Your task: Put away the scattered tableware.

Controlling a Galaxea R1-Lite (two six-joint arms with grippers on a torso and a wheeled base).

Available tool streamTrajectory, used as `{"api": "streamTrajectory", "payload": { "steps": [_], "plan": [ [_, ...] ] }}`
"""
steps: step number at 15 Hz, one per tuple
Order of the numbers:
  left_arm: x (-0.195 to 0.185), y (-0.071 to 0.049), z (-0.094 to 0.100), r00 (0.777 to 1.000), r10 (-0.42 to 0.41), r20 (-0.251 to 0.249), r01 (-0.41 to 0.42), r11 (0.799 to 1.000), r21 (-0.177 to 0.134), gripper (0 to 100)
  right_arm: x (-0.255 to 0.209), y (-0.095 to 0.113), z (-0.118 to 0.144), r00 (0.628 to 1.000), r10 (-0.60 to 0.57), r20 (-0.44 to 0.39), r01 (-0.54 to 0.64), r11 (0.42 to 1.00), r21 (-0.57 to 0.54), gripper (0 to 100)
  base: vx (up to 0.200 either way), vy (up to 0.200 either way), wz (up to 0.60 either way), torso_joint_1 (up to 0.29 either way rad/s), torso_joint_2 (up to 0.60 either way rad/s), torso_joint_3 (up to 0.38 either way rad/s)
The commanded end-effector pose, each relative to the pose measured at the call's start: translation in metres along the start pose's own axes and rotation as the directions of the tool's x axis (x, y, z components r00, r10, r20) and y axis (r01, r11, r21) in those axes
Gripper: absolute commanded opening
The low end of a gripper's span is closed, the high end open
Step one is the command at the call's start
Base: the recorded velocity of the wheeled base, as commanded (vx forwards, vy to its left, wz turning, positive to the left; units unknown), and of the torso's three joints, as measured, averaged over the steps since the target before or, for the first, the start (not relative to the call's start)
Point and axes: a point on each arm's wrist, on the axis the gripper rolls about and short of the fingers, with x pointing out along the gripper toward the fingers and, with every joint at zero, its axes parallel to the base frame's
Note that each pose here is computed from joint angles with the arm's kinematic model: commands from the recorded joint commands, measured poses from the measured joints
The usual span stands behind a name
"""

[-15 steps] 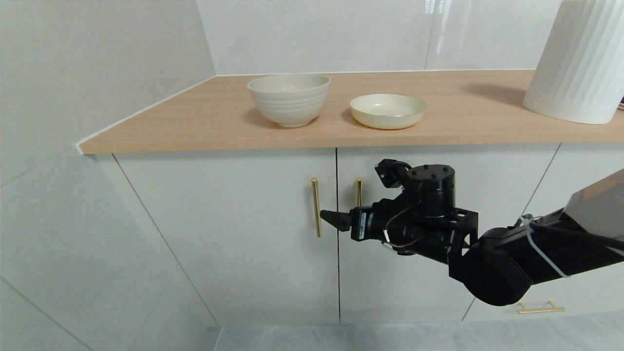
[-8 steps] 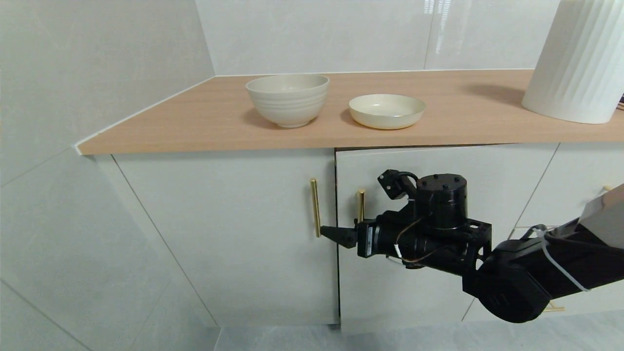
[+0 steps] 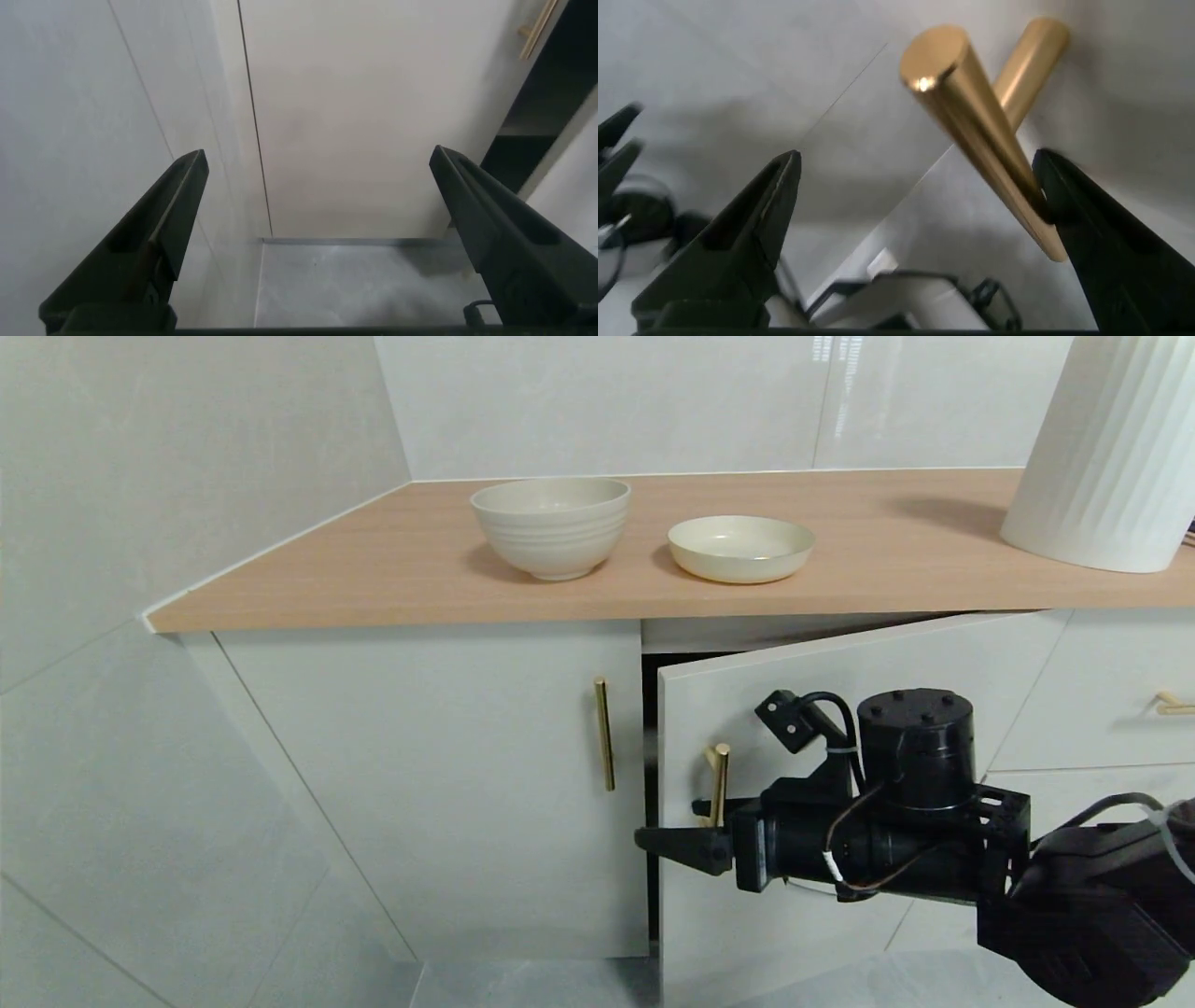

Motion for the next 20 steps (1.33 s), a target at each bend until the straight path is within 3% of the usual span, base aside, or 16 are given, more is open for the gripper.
{"api": "streamTrajectory", "payload": {
  "steps": [1,5,6,8,13,14,15,17,18,19,20],
  "plan": [
    [0.000,0.000,0.000,1.000,0.000,-0.002,0.000,1.000,0.000,100,-0.015,0.009,0.004,0.999,0.025,0.023,-0.025,1.000,-0.018,100,0.000,0.000,0.00,0.000,0.00,0.000],
    [0.000,0.000,0.000,1.000,0.000,-0.002,0.000,1.000,0.001,100,-0.032,0.013,-0.011,0.997,0.075,-0.021,-0.075,0.997,-0.012,100,0.000,0.000,0.00,0.000,0.00,0.000],
    [0.000,0.000,0.000,1.000,-0.001,-0.003,0.001,1.000,0.015,100,-0.035,0.014,-0.011,0.995,0.096,-0.008,-0.096,0.995,-0.022,100,0.000,0.000,0.00,0.000,0.00,0.000],
    [0.000,0.000,0.000,1.000,0.000,-0.003,0.000,1.000,0.011,100,-0.037,0.015,-0.011,0.994,0.109,0.020,-0.108,0.993,-0.039,100,0.000,0.000,0.00,0.000,0.00,0.000],
    [0.000,0.000,0.000,1.000,-0.004,0.000,0.004,0.999,0.033,100,-0.041,0.016,-0.013,0.994,0.112,0.016,-0.112,0.993,-0.038,100,0.000,0.000,0.00,0.000,0.00,0.000],
    [-0.002,-0.002,0.015,0.996,-0.087,0.015,0.086,0.995,0.044,100,-0.041,0.016,-0.016,0.989,0.145,-0.012,-0.146,0.989,-0.030,100,0.000,0.000,0.00,0.000,0.00,0.000],
    [-0.002,-0.004,0.032,0.986,-0.167,-0.003,0.167,0.985,0.041,100,-0.041,0.016,-0.018,0.987,0.158,-0.024,-0.159,0.987,-0.026,100,0.000,0.000,0.00,0.000,0.00,0.000],
    [0.006,-0.006,0.061,0.966,-0.251,-0.056,0.253,0.967,0.030,100,-0.042,0.015,-0.021,0.987,0.156,-0.032,-0.157,0.987,-0.022,100,0.000,0.000,0.00,0.000,0.00,0.000],
    [0.025,-0.008,0.089,0.933,-0.338,-0.124,0.341,0.940,0.003,100,-0.044,0.015,-0.024,0.988,0.152,-0.040,-0.152,0.988,-0.015,100,0.000,0.000,0.00,0.000,0.00,0.000],
    [0.041,-0.010,0.107,0.904,-0.396,-0.161,0.398,0.917,-0.019,100,-0.046,0.014,-0.027,0.988,0.149,-0.047,-0.149,0.989,-0.012,100,0.000,0.000,0.00,0.000,0.00,0.000],
    [0.044,-0.010,0.109,0.899,-0.406,-0.167,0.408,0.913,-0.022,100,-0.046,0.014,-0.027,0.988,0.148,-0.048,-0.149,0.989,-0.011,100,0.000,0.000,0.00,0.000,0.00,0.000]
  ]
}}
